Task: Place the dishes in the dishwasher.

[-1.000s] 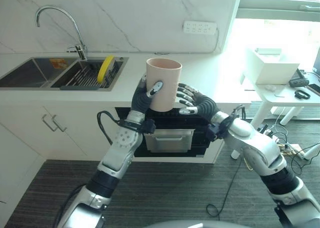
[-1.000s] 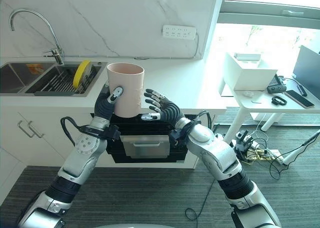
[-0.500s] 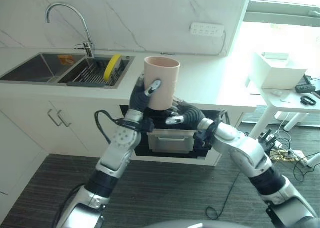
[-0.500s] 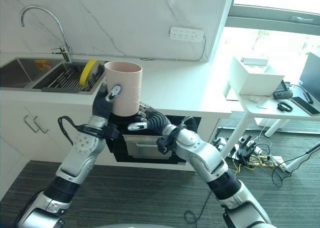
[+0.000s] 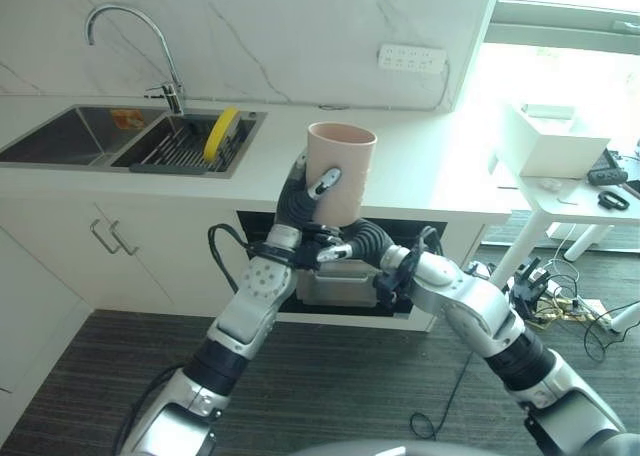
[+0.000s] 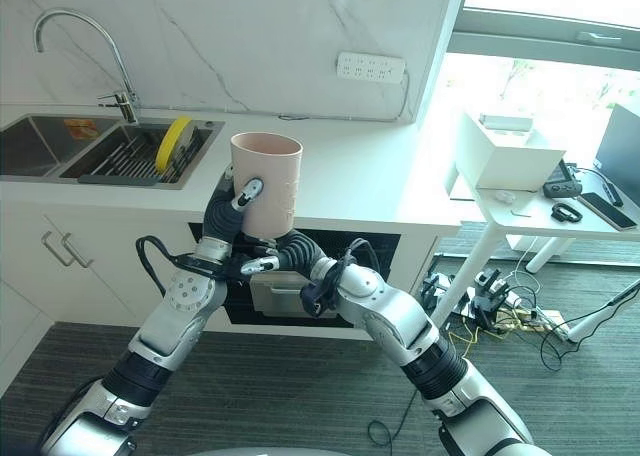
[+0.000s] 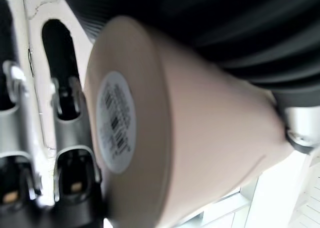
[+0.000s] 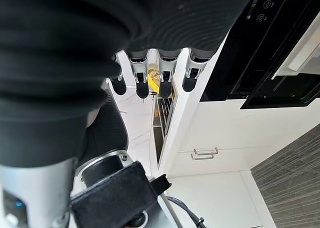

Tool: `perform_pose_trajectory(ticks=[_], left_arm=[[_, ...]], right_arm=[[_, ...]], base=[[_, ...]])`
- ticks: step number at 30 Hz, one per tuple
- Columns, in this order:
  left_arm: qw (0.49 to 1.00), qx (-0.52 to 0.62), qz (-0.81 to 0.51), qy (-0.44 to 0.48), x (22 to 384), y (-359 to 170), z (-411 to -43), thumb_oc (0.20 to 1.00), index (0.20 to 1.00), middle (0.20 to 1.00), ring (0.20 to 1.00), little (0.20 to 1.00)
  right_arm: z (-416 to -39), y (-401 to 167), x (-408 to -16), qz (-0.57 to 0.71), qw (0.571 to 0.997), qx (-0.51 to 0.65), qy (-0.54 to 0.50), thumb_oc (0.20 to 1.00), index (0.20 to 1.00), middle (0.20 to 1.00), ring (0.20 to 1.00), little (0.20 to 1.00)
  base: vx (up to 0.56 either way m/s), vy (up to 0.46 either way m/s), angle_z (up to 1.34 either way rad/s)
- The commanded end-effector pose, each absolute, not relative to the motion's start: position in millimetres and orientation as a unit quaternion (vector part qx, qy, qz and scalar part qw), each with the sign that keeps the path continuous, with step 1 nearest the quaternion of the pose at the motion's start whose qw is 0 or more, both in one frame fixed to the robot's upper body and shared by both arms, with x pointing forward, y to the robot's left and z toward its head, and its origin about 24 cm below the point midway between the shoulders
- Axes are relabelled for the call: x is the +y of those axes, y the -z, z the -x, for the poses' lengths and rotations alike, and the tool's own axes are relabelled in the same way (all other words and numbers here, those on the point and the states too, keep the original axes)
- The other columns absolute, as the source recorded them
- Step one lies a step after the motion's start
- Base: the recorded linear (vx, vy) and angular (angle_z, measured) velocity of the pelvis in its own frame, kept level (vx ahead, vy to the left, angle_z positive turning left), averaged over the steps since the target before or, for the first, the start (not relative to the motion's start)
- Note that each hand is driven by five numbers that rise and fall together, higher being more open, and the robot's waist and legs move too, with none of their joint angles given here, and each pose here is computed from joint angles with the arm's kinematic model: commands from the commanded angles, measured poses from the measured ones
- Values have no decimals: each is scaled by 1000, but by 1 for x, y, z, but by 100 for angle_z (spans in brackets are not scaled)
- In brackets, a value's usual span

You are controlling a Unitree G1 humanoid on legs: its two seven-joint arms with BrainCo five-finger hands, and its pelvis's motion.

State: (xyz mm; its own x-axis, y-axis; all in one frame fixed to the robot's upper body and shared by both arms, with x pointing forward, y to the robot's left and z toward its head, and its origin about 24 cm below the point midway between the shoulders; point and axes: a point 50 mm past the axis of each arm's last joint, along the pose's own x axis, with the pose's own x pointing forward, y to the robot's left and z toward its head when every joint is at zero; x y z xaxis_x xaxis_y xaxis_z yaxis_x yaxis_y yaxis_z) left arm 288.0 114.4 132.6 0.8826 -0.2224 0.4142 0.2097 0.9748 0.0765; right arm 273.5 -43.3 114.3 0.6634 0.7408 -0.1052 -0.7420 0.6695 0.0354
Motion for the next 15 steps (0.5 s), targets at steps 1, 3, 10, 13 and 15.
perform_pose_trajectory(ticks=[1,3,10,13,15], left_arm=[[950,-284,-39,119,111,-157,-295,200,200,200,200,200],[950,-288,-38,112,114,-156,-294,200,200,200,200,200],[949,-299,-38,91,120,-159,-296,200,200,200,200,200],[949,-300,-37,89,121,-160,-297,200,200,200,200,200],[949,-300,-36,86,121,-160,-297,200,200,200,200,200]], right_arm=[[-283,-163,-38,-1,910,-68,-410,1000,1000,1000,1000,1000],[-284,-157,-42,1,914,-61,-400,1000,1000,1000,1000,1000],[-292,-152,-55,29,931,-54,-360,1000,1000,1000,1000,1000],[-293,-155,-57,27,934,-57,-352,1000,1000,1000,1000,1000],[-294,-159,-58,32,936,-64,-344,1000,1000,1000,1000,1000]], base=[[0,0,0],[0,0,0],[0,0,0],[0,0,0],[0,0,0]])
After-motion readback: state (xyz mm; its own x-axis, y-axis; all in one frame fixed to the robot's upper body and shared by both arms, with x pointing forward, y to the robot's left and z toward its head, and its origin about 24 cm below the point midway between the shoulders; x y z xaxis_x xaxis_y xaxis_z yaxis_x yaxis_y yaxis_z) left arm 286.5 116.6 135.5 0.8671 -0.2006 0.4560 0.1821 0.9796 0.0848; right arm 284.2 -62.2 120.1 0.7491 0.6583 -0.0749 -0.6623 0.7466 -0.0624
